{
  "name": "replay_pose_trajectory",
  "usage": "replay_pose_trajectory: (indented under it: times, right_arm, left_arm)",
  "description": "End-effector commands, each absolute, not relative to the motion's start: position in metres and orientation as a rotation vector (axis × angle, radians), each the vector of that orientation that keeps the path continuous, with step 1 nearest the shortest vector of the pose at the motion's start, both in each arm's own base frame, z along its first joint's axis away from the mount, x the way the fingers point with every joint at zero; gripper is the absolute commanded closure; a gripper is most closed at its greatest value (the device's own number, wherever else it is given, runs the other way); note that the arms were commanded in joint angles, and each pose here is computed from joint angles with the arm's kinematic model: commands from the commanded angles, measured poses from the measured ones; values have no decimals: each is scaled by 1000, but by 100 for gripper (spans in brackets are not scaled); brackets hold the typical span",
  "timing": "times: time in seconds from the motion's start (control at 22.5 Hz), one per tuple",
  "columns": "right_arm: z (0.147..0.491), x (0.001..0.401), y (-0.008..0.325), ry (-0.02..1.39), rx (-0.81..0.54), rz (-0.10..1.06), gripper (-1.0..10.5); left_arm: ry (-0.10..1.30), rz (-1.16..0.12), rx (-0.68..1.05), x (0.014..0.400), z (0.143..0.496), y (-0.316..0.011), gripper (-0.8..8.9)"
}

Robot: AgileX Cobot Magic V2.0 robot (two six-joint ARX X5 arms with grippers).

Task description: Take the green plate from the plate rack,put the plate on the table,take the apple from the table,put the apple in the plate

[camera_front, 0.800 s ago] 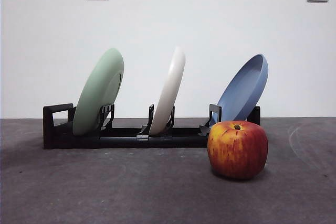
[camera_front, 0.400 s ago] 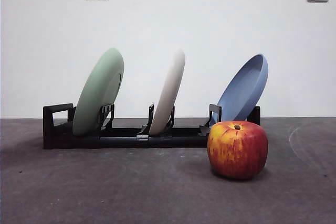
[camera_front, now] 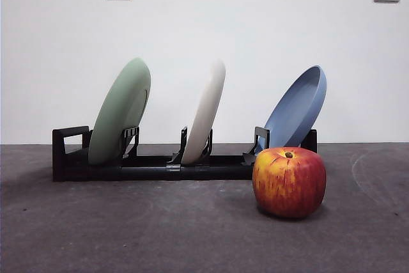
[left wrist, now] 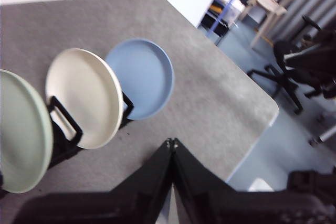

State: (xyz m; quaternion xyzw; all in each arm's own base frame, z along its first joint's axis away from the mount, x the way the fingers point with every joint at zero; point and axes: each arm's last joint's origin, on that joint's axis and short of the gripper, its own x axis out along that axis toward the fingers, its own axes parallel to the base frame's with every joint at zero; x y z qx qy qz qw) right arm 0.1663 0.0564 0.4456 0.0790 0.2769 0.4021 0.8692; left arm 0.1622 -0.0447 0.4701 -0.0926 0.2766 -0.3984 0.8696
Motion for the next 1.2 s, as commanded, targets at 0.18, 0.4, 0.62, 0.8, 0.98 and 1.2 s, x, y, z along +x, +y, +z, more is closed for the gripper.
replay_pose_trajectory:
  times: [0.18,0.4,0.62,0.8,0.98,1.2]
  right_arm:
    - [446,170,69,582,95,838,896]
    - [451,175,75,578,73,808,501]
    - [452,182,82,578,36,747,344]
    - [448,189,89,604,32,763,348]
    - [447,190,91,610,27,769,349]
    - [447,190,91,609,27,766,349]
  left_arm:
    - [606,-885,-156,172,465,-54,789]
    - [611,-812,-122,178,463,-57,368]
    - [575,-697,-81,186,464,-55,317]
    - [538,-644,-62,211,461,-60,312]
    - [643,-546,-42,260,432,-75,312]
    - [742,-553,-35,324,381,-106,312]
